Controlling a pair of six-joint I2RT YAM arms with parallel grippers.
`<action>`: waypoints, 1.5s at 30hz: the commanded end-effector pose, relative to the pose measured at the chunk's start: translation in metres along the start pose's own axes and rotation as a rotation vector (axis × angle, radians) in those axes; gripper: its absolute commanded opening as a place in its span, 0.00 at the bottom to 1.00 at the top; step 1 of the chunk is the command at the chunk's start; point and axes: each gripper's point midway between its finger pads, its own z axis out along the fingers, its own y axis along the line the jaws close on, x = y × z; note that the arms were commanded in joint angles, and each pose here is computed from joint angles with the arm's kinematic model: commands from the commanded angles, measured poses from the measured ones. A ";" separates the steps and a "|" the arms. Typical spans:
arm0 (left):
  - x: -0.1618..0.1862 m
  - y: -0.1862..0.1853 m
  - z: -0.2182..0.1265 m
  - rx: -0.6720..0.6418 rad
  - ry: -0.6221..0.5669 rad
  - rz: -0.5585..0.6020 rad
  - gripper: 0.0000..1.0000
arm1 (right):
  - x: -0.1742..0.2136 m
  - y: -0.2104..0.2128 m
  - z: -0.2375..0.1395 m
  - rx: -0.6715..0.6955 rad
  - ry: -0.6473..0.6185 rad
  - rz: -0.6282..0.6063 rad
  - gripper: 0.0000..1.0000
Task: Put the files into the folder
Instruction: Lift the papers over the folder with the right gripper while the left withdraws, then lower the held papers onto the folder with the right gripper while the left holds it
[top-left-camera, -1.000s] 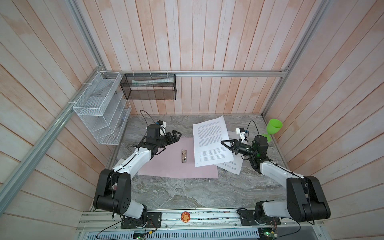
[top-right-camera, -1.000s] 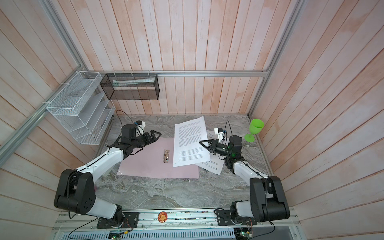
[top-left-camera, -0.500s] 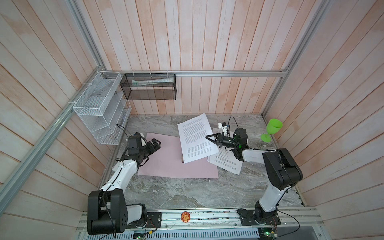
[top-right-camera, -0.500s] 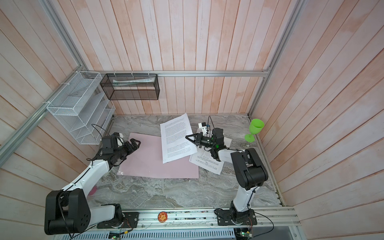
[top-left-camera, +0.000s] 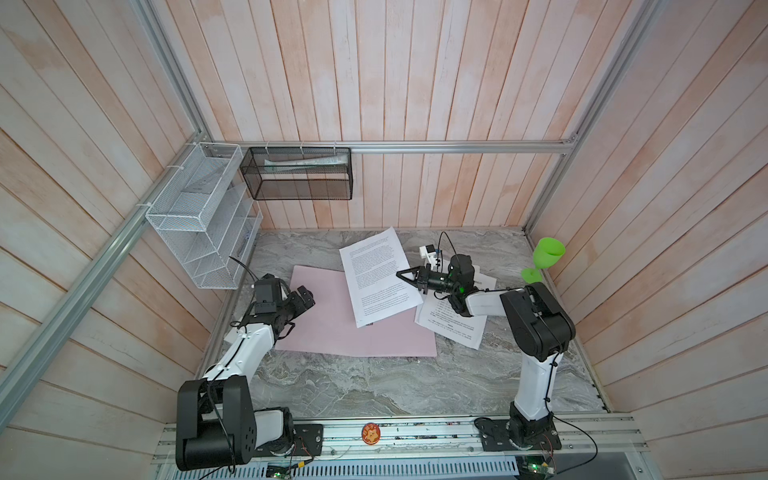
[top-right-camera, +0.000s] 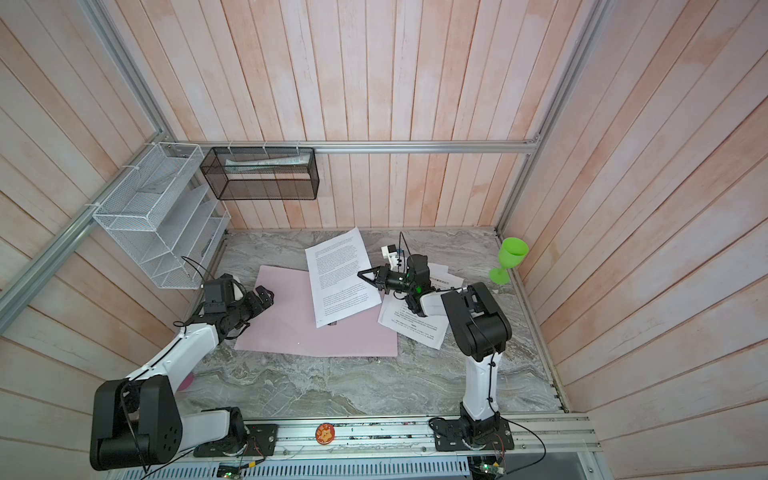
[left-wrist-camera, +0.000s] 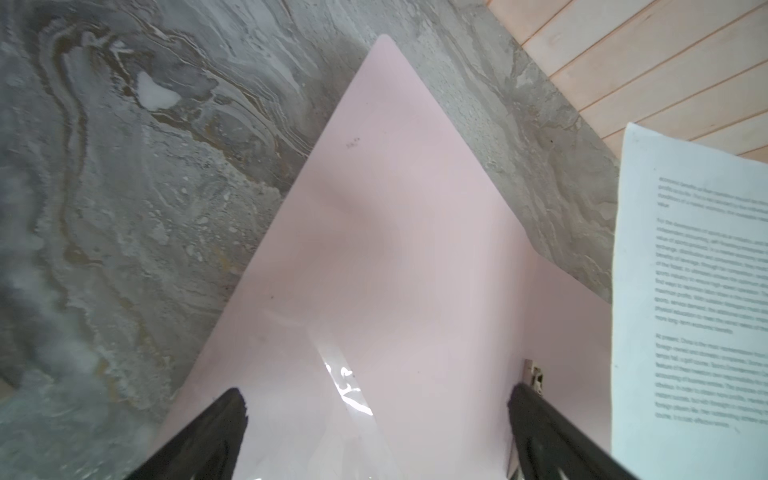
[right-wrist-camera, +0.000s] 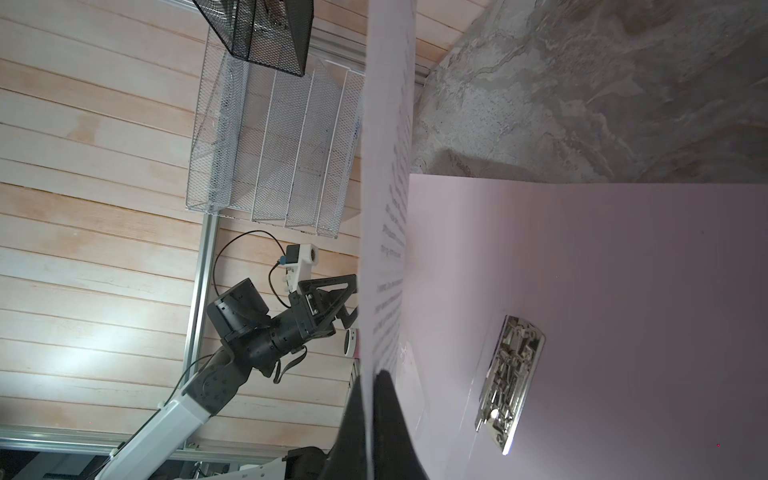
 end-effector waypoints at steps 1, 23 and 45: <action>-0.006 0.024 0.001 -0.137 -0.002 0.033 1.00 | -0.003 0.001 0.007 0.008 -0.009 -0.045 0.00; 0.005 -0.002 0.027 0.101 0.097 -0.047 1.00 | -0.011 -0.023 0.017 0.161 -0.121 -0.170 0.00; 0.046 -0.004 0.019 0.188 0.174 -0.093 0.99 | 0.030 -0.043 0.046 0.225 -0.207 -0.293 0.00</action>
